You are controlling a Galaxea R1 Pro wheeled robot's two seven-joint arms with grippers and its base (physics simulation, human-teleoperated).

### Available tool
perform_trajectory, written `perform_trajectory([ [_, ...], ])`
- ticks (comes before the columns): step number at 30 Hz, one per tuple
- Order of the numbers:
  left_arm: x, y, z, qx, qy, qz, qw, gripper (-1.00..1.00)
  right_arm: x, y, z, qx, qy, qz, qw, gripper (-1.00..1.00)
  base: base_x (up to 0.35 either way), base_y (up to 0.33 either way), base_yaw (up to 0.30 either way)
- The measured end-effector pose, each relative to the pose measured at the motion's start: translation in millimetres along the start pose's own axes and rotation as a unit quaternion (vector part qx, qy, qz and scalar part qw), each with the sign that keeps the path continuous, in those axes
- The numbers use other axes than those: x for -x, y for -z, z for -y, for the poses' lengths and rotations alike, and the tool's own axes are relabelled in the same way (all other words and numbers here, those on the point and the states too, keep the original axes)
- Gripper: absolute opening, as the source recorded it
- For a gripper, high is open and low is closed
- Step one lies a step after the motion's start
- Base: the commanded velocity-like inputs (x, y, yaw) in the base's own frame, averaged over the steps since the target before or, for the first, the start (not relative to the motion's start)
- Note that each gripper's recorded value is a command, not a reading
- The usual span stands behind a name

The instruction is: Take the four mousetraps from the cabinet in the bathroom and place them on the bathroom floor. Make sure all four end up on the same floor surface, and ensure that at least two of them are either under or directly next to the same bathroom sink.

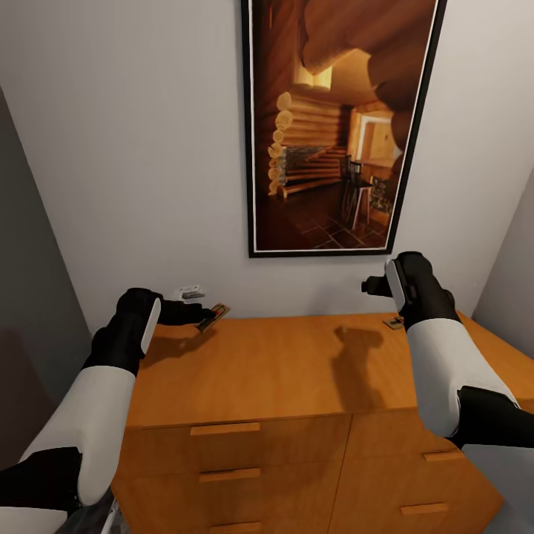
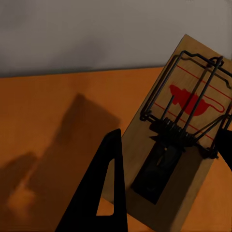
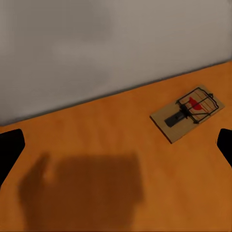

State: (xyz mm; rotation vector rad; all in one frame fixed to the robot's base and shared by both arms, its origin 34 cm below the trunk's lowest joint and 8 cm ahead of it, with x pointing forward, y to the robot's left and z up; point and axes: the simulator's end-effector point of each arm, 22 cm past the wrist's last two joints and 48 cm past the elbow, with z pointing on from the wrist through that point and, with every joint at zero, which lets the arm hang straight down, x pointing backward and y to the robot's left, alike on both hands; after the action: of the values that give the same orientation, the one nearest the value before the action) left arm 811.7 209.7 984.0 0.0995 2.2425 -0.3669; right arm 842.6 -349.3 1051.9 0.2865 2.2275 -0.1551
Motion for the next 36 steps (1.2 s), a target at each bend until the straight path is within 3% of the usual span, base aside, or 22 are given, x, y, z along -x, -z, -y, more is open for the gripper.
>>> perform_trajectory([
  [26, -1.1, -0.8, -0.3, 0.0, 0.0, -0.002, 1.0, -1.0, -0.3, 0.0, -2.3, 0.0, 0.003, 0.0, 1.0, 1.0, 0.009, 0.0, 0.0],
  [36, -1.1, -0.9, 0.3, 0.0, 0.0, -0.001, 1.0, -1.0, -0.5, 0.1, -2.4, 0.001, 0.002, 0.0, 1.0, 1.0, 0.16, 0.0, 0.0],
])
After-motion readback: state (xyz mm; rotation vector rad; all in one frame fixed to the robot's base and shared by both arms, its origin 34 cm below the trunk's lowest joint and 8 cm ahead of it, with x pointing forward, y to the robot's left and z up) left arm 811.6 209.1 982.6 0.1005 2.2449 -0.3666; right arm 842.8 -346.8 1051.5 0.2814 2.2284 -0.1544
